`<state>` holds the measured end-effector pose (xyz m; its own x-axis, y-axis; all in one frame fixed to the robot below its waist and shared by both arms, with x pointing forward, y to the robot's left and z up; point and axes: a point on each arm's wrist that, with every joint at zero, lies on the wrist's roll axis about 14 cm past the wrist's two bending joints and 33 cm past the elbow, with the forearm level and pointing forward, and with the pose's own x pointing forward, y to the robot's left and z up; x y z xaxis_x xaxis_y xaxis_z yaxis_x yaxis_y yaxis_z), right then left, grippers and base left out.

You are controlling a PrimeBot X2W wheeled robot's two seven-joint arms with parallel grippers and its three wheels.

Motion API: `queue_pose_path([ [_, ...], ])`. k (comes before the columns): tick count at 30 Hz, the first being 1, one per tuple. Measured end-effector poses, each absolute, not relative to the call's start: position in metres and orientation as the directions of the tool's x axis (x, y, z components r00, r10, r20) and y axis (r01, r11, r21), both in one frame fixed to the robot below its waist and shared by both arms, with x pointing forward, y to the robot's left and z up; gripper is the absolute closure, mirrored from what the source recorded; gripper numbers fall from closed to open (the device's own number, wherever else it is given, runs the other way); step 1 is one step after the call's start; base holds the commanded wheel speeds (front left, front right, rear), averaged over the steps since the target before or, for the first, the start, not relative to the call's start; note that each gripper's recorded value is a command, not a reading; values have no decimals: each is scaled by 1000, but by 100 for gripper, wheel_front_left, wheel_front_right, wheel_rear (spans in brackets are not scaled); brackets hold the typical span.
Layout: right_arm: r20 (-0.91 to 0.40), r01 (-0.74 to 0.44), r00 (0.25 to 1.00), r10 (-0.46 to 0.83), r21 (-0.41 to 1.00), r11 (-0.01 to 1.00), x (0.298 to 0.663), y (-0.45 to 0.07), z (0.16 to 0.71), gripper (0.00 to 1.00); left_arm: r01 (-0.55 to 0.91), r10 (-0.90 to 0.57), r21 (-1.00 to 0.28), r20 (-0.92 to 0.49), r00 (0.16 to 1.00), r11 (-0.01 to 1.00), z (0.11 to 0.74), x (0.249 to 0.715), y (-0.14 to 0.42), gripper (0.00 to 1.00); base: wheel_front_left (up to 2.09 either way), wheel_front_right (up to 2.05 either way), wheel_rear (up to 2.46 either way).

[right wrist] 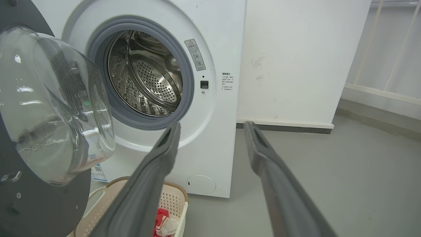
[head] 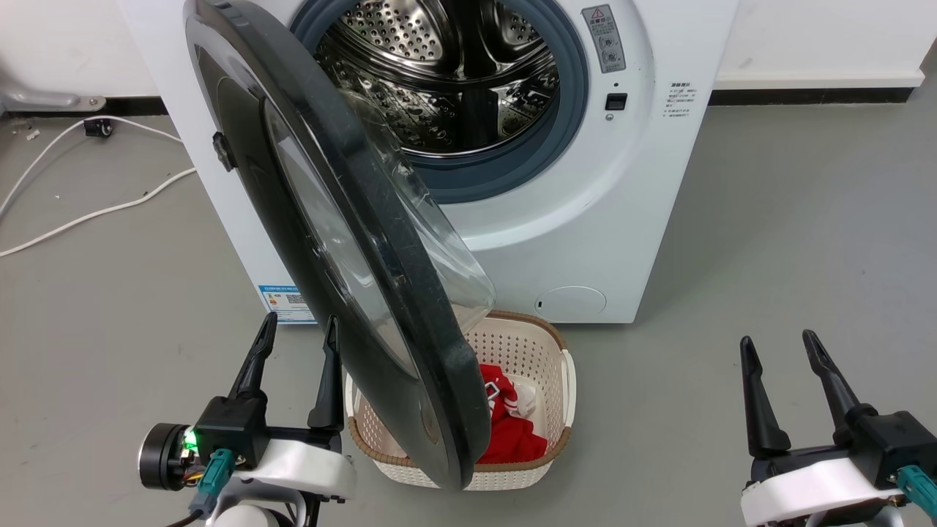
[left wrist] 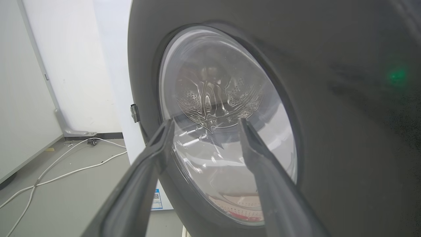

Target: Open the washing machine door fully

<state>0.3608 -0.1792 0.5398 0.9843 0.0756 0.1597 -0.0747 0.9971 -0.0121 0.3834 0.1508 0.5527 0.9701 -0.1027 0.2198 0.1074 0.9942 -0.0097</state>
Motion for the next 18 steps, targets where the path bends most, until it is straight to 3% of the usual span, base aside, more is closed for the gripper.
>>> queue_pose_path([
  [5,154,-75,985,74,1,997,361,-179,537,0,108,-103,-10,220,970,994,553,383,151,0,0,0,0],
  [6,154,-75,985,73,6,997,361,-179,537,0,108,-103,-12,220,970,994,553,383,151,35,0,0,0],
  [7,152,-74,986,72,7,997,361,-180,536,0,108,-103,-13,220,970,994,553,383,151,100,0,0,0],
  [18,147,-76,987,71,26,997,362,-179,533,0,94,-87,-13,278,957,995,572,386,153,100,0,0,0],
])
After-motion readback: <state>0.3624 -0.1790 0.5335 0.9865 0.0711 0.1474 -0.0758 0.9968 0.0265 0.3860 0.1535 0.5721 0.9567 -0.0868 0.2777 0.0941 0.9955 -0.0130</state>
